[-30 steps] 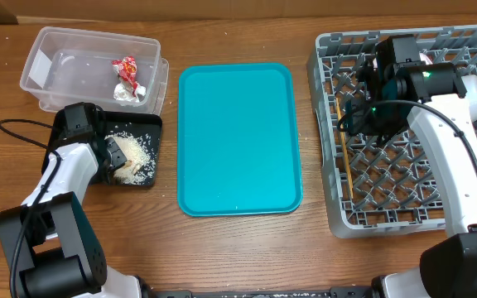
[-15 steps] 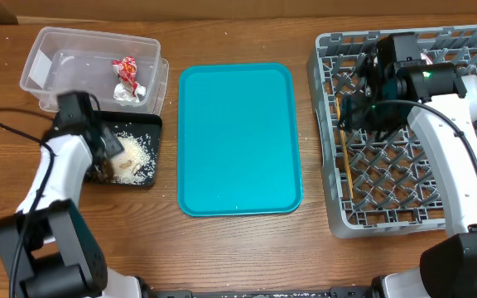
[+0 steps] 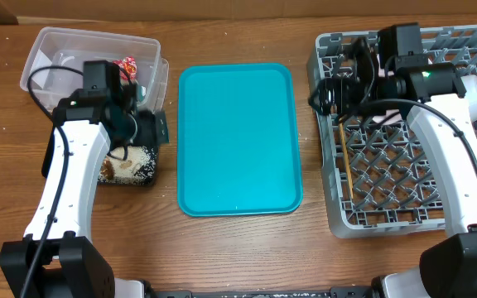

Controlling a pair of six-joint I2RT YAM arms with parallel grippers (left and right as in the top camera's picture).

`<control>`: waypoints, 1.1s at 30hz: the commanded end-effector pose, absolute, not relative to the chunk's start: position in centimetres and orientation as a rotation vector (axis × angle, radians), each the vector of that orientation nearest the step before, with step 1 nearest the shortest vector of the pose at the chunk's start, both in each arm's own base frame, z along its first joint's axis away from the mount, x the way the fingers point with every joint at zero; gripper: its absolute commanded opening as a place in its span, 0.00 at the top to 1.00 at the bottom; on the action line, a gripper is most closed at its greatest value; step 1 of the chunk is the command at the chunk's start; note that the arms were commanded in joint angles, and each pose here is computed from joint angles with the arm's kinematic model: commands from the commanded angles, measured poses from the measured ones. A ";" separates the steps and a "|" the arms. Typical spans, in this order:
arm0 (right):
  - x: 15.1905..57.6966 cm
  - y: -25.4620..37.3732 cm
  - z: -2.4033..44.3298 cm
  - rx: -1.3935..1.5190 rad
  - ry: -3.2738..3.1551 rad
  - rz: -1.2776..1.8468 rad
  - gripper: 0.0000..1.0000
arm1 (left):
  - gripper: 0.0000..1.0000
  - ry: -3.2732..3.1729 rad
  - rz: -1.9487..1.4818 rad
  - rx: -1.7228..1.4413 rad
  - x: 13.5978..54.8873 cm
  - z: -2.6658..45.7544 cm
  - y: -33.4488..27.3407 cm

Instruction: Sort waste into correct bins and load items into the dishwasher

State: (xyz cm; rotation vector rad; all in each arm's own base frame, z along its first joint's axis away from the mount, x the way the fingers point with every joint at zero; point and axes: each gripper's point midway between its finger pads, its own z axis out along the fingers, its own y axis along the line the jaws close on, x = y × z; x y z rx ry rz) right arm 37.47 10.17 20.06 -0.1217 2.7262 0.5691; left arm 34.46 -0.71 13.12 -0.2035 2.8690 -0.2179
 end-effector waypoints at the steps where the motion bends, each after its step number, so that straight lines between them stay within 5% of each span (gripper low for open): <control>1: 36.3 7.5 19.5 -0.087 2.801 0.374 0.00 | 0.00 2.963 -0.277 -0.185 31.9 13.4 -1.2; 10: 32.6 7.2 19.0 -0.066 2.942 0.374 0.00 | 0.00 3.160 -0.291 -0.238 26.4 13.7 -1.6; 23: 29.9 4.0 26.9 0.019 2.499 0.313 0.00 | 0.00 2.606 -0.254 -0.099 23.7 24.4 -2.1; 33: 25.2 2.4 28.0 0.032 2.244 0.199 0.00 | 0.00 2.248 -0.239 -0.019 20.3 27.5 -2.7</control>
